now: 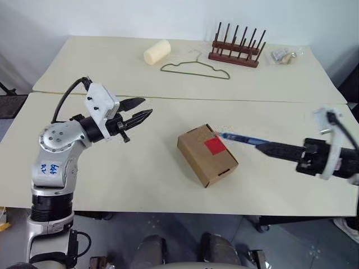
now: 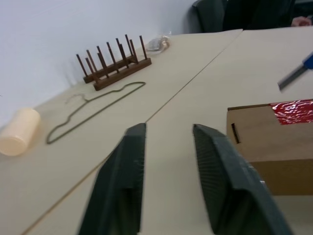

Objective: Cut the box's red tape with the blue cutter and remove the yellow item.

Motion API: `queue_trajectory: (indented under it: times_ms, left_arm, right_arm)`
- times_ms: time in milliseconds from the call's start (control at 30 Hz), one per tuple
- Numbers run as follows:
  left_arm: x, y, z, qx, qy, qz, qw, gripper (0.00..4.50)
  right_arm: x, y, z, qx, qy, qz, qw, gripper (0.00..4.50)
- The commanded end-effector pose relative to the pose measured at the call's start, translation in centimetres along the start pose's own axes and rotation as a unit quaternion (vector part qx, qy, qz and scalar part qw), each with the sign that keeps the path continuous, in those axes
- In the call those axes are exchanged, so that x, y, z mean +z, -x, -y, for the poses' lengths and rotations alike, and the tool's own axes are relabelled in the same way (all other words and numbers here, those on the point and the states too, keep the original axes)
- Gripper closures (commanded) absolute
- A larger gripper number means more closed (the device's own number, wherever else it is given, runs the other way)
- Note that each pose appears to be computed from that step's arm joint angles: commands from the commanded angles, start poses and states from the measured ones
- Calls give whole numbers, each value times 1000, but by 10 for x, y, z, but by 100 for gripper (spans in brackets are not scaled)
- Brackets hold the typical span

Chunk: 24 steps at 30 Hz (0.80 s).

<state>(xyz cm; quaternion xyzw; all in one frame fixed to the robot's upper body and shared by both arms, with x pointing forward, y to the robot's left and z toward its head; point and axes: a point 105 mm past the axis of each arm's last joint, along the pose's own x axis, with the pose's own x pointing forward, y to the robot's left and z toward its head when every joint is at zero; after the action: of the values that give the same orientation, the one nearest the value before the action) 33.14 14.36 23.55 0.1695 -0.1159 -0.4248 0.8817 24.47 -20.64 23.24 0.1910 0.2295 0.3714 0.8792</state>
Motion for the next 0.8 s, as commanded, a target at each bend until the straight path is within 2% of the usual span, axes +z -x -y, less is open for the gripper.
queue_trajectory:
  times_ms: [33, 67, 100, 267, 367, 600, 800]
  left_arm:
    - [-1, -16, 13, -39, 20, 6, 999, 410]
    - [-2, -22, 17, -51, 22, 7, 998, 444]
    - [-3, -27, 21, -62, 28, 10, 998, 450]
    - [-9, -61, 38, -113, 61, -3, 992, 450]
    - [-11, -73, 45, -137, 89, -13, 986, 450]
    - [-18, -88, 72, -195, 118, -51, 972, 450]
    - [-21, -104, 84, -198, 104, -65, 972, 450]
  right_arm:
    - [14, 14, -8, -6, 63, 16, 998, 435]
    - [17, 15, -9, -8, 76, 20, 997, 435]
    - [19, 16, -11, -7, 93, 24, 995, 435]
    - [24, 2, -35, -9, 221, -14, 975, 435]
    - [27, -3, -39, -20, 262, -23, 965, 435]
    - [27, -11, -45, -31, 281, -42, 958, 435]
    - [24, -14, -31, -83, 274, -49, 957, 435]
